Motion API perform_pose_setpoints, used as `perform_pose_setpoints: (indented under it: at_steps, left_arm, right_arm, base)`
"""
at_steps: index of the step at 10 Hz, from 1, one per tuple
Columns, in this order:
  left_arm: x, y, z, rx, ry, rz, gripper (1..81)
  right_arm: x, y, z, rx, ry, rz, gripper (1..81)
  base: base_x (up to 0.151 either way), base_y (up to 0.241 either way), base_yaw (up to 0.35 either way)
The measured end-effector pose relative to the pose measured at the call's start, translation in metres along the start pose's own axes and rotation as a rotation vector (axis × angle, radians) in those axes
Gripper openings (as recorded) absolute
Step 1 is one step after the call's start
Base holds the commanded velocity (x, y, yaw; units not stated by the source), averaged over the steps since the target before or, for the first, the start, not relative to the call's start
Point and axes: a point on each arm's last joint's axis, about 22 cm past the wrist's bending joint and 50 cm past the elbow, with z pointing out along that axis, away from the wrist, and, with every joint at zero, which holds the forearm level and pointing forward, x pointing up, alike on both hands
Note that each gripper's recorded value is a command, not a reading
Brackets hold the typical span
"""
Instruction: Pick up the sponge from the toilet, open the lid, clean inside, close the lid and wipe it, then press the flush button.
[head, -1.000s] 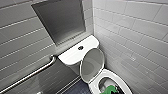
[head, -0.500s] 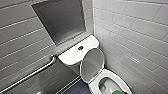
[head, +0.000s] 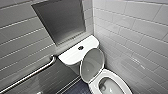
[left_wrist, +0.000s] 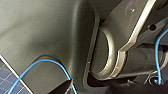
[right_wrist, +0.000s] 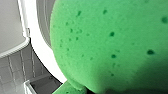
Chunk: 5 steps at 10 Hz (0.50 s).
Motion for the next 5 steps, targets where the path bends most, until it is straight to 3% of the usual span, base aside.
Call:
perform_pose_setpoints:
  at_steps: [2,5]
  left_arm:
    - [0.001,0.0,0.0,0.001,0.004,0.003,81.1]
    - [0.002,-0.001,0.0,0.002,0.011,0.009,81.1]
  right_arm:
    - [-0.02,0.007,-0.012,-0.003,-0.025,0.019,1.0]
    - [-0.01,-0.016,-0.005,0.032,-0.022,-0.005,1.0]
  base:
    - [0.0,0.0,0.0]
    - [0.0,0.0,0.0]
